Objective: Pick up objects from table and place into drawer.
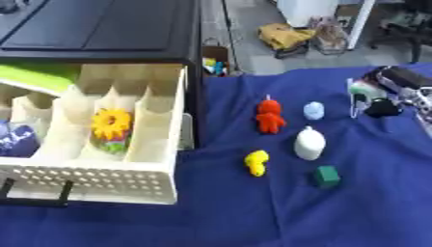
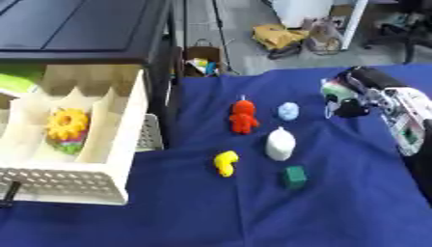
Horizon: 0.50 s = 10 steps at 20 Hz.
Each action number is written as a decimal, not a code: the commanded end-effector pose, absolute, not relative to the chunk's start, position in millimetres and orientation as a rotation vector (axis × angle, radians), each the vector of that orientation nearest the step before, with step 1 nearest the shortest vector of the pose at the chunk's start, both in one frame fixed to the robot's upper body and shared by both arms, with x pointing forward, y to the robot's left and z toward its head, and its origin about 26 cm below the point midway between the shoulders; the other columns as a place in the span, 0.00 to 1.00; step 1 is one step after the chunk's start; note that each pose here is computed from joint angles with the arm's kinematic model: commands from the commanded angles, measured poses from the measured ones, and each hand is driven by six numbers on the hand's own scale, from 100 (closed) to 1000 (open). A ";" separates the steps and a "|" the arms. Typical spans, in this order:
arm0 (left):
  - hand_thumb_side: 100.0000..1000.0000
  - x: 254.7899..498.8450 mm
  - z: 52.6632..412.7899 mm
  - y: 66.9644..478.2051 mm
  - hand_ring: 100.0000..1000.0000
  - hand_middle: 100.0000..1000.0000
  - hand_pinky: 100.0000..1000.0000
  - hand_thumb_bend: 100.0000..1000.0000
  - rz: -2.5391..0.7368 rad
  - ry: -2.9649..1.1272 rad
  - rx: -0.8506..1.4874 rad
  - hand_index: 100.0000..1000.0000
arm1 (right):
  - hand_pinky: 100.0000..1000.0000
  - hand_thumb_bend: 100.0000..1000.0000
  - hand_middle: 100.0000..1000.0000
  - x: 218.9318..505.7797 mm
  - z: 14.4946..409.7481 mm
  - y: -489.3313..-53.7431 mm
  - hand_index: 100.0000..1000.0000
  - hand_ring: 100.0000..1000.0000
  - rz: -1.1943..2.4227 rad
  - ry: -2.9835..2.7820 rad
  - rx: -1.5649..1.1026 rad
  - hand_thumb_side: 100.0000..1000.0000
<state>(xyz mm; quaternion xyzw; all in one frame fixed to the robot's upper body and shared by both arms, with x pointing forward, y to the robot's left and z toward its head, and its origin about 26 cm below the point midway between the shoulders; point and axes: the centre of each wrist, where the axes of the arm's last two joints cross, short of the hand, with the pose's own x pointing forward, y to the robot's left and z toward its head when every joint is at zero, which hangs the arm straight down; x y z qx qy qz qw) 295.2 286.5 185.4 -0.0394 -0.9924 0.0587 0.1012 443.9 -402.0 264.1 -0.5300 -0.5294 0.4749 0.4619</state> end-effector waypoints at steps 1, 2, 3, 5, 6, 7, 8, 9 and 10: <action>1.00 293.2 192.7 290.4 0.74 0.74 0.57 0.31 0.137 -2.952 -0.110 0.89 | 0.73 0.00 0.65 430.1 300.1 -405.2 0.71 0.83 1.148 -1.366 -1.454 0.24; 1.00 293.2 192.8 290.6 0.74 0.74 0.57 0.31 0.137 -2.952 -0.109 0.89 | 0.73 0.00 0.65 427.5 304.5 -403.1 0.71 0.83 1.144 -1.386 -1.475 0.24; 1.00 293.2 192.9 290.7 0.74 0.74 0.57 0.31 0.137 -2.952 -0.109 0.89 | 0.72 0.00 0.65 424.1 311.3 -399.8 0.71 0.83 1.140 -1.417 -1.501 0.24; 1.00 293.1 192.9 291.0 0.74 0.74 0.57 0.31 0.136 -2.951 -0.109 0.89 | 0.72 0.00 0.64 416.3 324.6 -391.7 0.70 0.83 1.134 -1.486 -1.544 0.24; 1.00 293.1 193.0 291.2 0.74 0.74 0.57 0.31 0.136 -2.950 -0.109 0.89 | 0.72 0.00 0.64 412.5 329.9 -387.7 0.70 0.83 1.129 -1.514 -1.558 0.24; 1.00 293.0 193.0 291.5 0.74 0.74 0.57 0.31 0.135 -2.950 -0.109 0.88 | 0.72 0.00 0.64 408.1 336.7 -382.2 0.70 0.83 1.128 -1.552 -1.572 0.25; 1.00 293.0 193.1 291.8 0.74 0.74 0.57 0.31 0.135 -2.949 -0.108 0.88 | 0.71 0.00 0.65 403.6 343.0 -376.5 0.70 0.83 1.127 -1.589 -1.582 0.34; 1.00 292.9 193.2 292.1 0.74 0.74 0.57 0.31 0.135 -2.949 -0.108 0.88 | 0.71 0.00 0.64 399.0 348.9 -370.6 0.70 0.83 1.128 -1.625 -1.587 0.24; 1.00 292.9 193.3 292.3 0.74 0.74 0.57 0.31 0.135 -2.948 -0.108 0.88 | 0.71 0.00 0.64 394.7 354.0 -365.1 0.70 0.83 1.129 -1.655 -1.590 0.25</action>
